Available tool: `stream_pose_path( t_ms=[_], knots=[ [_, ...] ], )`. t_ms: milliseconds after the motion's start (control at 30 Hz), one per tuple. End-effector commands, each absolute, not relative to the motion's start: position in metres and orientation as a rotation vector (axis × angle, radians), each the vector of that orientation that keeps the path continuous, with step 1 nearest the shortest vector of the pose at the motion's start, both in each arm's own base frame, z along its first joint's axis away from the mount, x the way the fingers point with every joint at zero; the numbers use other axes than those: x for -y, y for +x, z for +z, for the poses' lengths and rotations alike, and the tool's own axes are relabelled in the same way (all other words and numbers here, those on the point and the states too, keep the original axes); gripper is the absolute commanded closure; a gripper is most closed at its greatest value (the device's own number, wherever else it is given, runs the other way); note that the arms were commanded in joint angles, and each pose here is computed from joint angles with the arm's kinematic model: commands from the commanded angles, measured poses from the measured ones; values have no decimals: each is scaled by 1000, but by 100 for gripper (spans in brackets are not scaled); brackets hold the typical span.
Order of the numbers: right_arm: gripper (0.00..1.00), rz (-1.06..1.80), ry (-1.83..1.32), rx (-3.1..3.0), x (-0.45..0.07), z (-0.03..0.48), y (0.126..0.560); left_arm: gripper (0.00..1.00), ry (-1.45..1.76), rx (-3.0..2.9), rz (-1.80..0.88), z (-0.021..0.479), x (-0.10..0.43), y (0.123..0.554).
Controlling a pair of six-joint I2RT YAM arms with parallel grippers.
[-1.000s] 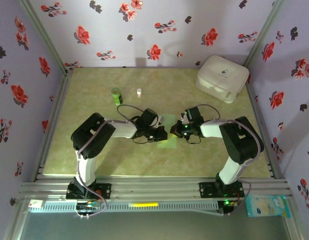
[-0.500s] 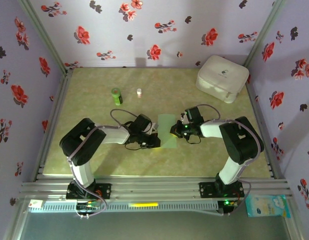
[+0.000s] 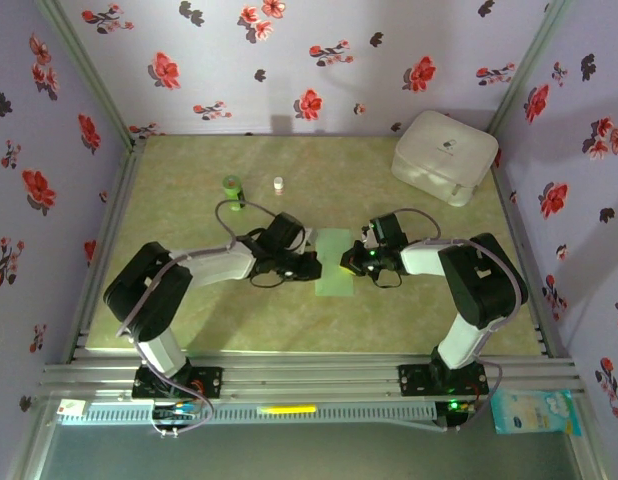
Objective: Fold a paper plane with a square sheet of paper (pick it up from the middle)
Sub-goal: Fold the triangle a second time at the center of the table.
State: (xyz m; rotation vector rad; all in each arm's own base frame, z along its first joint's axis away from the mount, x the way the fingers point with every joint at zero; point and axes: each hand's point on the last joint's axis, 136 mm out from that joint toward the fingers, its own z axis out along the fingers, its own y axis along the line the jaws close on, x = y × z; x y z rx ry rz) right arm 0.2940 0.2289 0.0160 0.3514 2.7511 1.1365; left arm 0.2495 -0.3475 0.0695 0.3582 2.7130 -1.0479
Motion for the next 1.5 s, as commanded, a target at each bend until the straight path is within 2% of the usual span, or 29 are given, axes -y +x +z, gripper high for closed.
stream_pose_path(
  t_ms=[0, 333, 833, 900, 1067, 1467],
  knots=[
    [100, 992, 428, -2837, -210, -6, 284, 98, 397, -2700, -995, 70, 354, 269],
    [100, 999, 418, -2835, -212, -4, 286, 98, 367, -2741, -977, 48, 367, 291],
    [95, 1046, 398, -2800, -218, 14, 292, 98, 342, -2860, -905, 1, 351, 279],
    [91, 1084, 383, -2772, -222, 27, 293, 98, 331, -2876, -894, -3, 348, 275],
    [72, 1034, 412, -2754, -212, 47, 280, 99, 244, -2895, -926, -10, 340, 265],
    [59, 969, 610, -2849, -205, 43, 225, 99, -2, -2934, -979, -10, 329, 247]
  ],
)
